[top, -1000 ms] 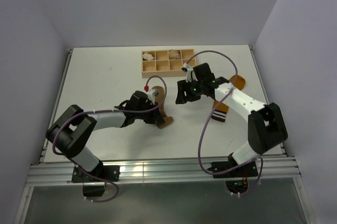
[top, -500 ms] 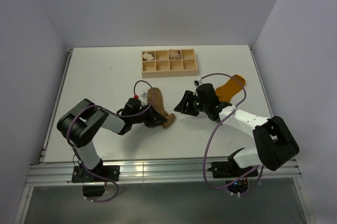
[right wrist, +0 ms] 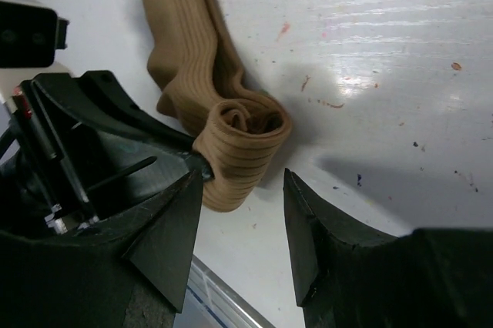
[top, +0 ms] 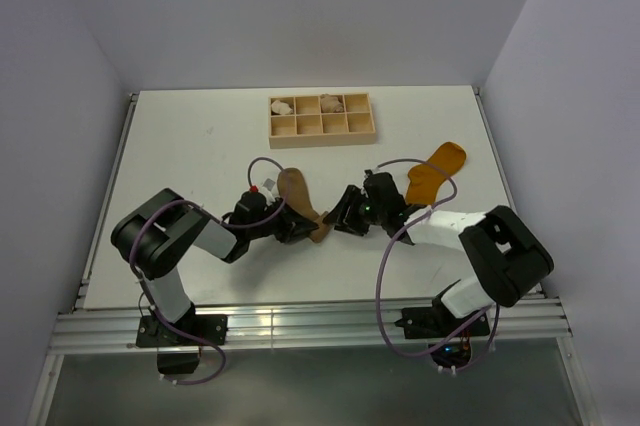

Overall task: Roll the socks
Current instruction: Roll the sock at the center of the board.

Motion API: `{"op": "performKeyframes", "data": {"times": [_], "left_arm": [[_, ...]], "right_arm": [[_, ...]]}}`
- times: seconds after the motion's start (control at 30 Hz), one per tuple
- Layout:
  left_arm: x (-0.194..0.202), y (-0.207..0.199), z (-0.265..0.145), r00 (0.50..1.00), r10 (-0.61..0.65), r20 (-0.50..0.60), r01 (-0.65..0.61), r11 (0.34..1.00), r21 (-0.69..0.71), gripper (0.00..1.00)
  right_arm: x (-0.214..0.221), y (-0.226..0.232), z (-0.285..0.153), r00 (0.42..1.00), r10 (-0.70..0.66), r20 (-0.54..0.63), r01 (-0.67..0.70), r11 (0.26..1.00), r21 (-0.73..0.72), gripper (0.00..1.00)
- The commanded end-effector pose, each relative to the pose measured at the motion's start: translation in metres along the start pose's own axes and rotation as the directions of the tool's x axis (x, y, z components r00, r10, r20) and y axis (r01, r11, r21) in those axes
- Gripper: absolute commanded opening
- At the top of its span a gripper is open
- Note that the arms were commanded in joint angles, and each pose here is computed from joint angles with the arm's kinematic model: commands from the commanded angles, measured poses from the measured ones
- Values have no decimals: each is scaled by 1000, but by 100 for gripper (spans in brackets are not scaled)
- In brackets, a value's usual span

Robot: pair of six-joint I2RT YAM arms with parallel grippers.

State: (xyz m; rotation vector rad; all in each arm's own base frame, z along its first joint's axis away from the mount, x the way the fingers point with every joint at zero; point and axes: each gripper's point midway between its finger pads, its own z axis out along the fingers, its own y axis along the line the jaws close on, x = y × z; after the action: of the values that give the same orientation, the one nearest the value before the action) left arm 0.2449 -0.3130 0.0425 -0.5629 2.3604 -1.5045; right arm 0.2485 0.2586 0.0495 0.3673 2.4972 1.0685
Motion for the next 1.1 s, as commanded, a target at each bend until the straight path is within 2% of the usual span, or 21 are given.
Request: {"op": "performKeyframes", "data": {"times": [0.0,0.3,0.4,0.47,0.5,0.57,0.6,0.67,0.7,0.73,0.8,0.87,0.93,0.97,1.03,1.07], "left_arm": [[-5,-19,6,1000,7,25,-9,998,63,2],[13,-13,22,999,25,-42,-24,999,40,6],[18,-12,23,998,24,-58,-21,999,43,9],[17,-10,23,998,22,-54,-20,999,40,12],[18,-9,22,998,21,-56,-19,999,32,17],[18,-9,20,998,29,-50,-28,999,29,22],[17,-8,20,998,38,-46,-37,999,21,29],[16,-7,18,998,46,-41,-46,999,0,37],[15,-8,18,997,65,-37,-66,998,-3,44],[15,-7,16,997,71,-36,-72,997,-27,48],[9,-11,14,992,123,-12,-123,992,-42,63],[5,-15,7,987,163,6,-162,984,-80,66],[-9,-33,1,959,271,76,-263,960,-99,66],[-9,-26,-3,949,305,75,-291,943,-158,66],[-26,-45,-12,886,432,168,-398,895,-202,65],[-16,-48,-14,869,471,153,-437,875,-207,64]], "right_arm": [[-2,5,7,998,45,31,-44,999,-30,54],[2,3,15,996,85,9,-85,995,-45,53],[3,0,16,996,88,7,-88,996,-34,45],[4,-6,16,997,83,10,-83,997,-7,28],[1,-8,16,997,74,19,-74,997,9,16],[1,-19,15,999,43,23,-45,997,69,5],[-4,-17,15,999,28,32,-30,997,78,0],[-5,-27,13,1000,-22,22,19,990,142,0],[-11,-20,14,999,-46,27,42,989,145,0],[-8,-31,13,997,-79,-9,79,977,200,0],[-20,-26,13,992,-123,0,120,966,231,0],[-20,-34,10,987,-158,-31,161,945,284,0],[-31,-27,10,979,-202,-27,201,932,302,0],[-27,-35,9,978,-199,-62,208,919,336,0],[-29,-33,9,970,-222,-101,244,901,360,0],[-30,-33,9,967,-228,-114,255,892,373,0]]}}
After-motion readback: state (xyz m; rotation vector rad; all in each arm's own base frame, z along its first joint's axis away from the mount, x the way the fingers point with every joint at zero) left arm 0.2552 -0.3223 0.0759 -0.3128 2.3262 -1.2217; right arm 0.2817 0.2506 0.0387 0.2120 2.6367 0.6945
